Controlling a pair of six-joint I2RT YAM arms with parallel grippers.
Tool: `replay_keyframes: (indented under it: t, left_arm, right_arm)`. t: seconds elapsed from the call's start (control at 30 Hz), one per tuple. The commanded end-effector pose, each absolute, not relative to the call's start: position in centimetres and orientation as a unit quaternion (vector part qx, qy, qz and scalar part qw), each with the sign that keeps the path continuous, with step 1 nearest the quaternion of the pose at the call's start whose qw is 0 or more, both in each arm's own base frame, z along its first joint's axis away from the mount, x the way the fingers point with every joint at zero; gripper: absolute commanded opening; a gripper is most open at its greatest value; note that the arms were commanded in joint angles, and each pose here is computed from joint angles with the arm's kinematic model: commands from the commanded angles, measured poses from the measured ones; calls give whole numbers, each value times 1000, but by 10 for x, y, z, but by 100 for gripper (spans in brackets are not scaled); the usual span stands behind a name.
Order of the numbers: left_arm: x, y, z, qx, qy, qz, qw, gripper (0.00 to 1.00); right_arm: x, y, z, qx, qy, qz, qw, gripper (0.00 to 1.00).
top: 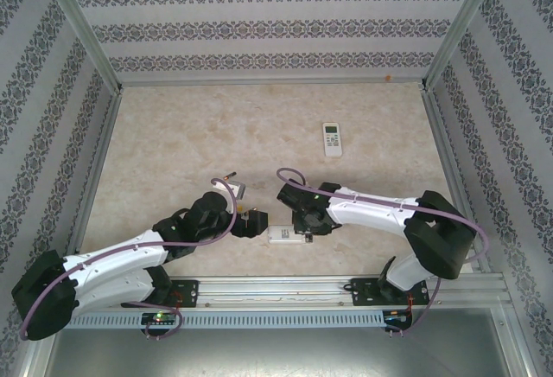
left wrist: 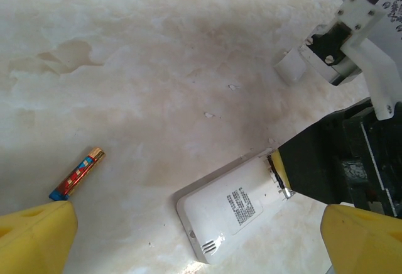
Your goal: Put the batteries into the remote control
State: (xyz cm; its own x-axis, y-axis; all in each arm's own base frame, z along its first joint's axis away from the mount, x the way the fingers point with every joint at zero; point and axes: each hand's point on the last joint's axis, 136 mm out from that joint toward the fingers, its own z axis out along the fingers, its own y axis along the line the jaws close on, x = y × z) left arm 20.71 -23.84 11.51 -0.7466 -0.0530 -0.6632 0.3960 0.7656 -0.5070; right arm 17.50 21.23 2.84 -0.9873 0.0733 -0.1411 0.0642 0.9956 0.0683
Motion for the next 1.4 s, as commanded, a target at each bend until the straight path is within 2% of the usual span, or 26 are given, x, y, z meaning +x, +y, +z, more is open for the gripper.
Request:
replay_keyframes:
  t: [0.0,0.27,0.43,0.63,0.93,1.17,1.37]
  left_arm:
    - [207,-239,120,96,871,-332,350,100]
    - [207,-238,119,95,872,-330,349,100]
    - [207,-237,118,92,872,-329,351,100]
    - [208,-238,117,90,872,-330,349,100]
    - [209,-239,120,93,871,-331,351,100]
    - [210,-241,119,94,872,-331,348,100]
    - [209,-240,117,95,874,-328,347,100]
  right_arm:
    - [172,209,27,24,997,11,71,21]
    - [170,217,16,30,998,21,59,15]
    - [177,216,35,30,995,31,89,10]
    - [176,214,53,39,992,60,107,11]
    - [158,208,35,45,996,53,63,12]
    - [161,213,27,50,995,54,62,13]
    - [160,218,23,47,996,52,49,17]
